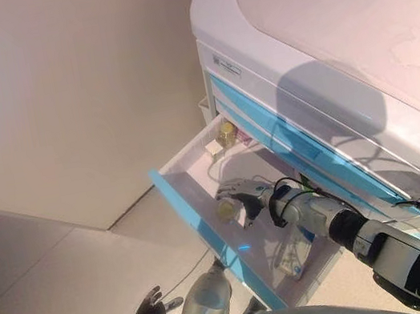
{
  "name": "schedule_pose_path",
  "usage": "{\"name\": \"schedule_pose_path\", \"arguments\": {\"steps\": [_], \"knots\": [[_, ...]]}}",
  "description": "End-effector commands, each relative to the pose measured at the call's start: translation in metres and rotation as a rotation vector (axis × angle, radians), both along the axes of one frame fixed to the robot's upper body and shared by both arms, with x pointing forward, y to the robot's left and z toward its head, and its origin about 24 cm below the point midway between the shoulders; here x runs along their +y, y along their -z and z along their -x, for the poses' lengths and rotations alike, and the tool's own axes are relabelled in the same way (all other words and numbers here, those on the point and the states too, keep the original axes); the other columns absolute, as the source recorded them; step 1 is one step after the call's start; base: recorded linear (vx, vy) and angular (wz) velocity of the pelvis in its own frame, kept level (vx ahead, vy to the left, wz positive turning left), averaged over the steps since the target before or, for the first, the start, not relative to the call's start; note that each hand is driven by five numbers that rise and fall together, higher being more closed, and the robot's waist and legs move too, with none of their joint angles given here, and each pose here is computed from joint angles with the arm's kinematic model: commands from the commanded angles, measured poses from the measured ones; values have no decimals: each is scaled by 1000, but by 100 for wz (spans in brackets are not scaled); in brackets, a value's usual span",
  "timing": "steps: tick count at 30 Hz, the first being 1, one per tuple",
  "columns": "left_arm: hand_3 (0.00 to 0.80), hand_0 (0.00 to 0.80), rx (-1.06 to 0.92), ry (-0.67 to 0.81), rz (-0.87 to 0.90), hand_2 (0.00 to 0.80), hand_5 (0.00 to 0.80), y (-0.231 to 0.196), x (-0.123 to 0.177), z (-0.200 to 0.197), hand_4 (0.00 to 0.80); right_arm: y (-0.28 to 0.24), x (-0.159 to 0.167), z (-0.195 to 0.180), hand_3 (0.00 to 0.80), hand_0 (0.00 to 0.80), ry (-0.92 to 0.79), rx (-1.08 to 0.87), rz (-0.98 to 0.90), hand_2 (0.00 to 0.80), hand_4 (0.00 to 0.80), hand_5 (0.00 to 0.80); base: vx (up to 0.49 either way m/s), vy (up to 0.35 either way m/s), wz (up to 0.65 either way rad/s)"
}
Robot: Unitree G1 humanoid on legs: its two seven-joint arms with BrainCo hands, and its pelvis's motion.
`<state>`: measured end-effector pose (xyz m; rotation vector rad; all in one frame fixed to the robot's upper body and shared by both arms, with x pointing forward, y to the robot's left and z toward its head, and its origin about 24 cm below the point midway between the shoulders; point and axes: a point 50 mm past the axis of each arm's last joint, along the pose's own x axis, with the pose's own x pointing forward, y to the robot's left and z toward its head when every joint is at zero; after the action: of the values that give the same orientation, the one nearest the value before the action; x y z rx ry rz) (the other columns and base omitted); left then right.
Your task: Open the drawer and pick up the medicine
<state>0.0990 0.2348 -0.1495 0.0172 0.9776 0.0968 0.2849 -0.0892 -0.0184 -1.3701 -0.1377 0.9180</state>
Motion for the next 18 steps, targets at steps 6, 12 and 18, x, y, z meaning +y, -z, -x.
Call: {"name": "schedule_pose_path", "arguments": {"steps": [6, 12, 18], "knots": [[0, 0, -23, 69, -32, 0, 0, -3, 4, -5, 0, -8, 21, 1, 0, 0, -38, -41, -59, 0, 0, 0, 0, 0, 0], [0, 0, -25, 71, -30, 0, 0, -3, 4, -6, 0, -4, 19, 1, 0, 0, -24, -47, -55, 0, 0, 0, 0, 0, 0], [0, 0, -23, 74, -26, 0, 0, -3, 3, -5, 0, 0, 20, 3, 0, 0, -19, -47, -36, 0, 0, 0, 0, 0, 0]]}}
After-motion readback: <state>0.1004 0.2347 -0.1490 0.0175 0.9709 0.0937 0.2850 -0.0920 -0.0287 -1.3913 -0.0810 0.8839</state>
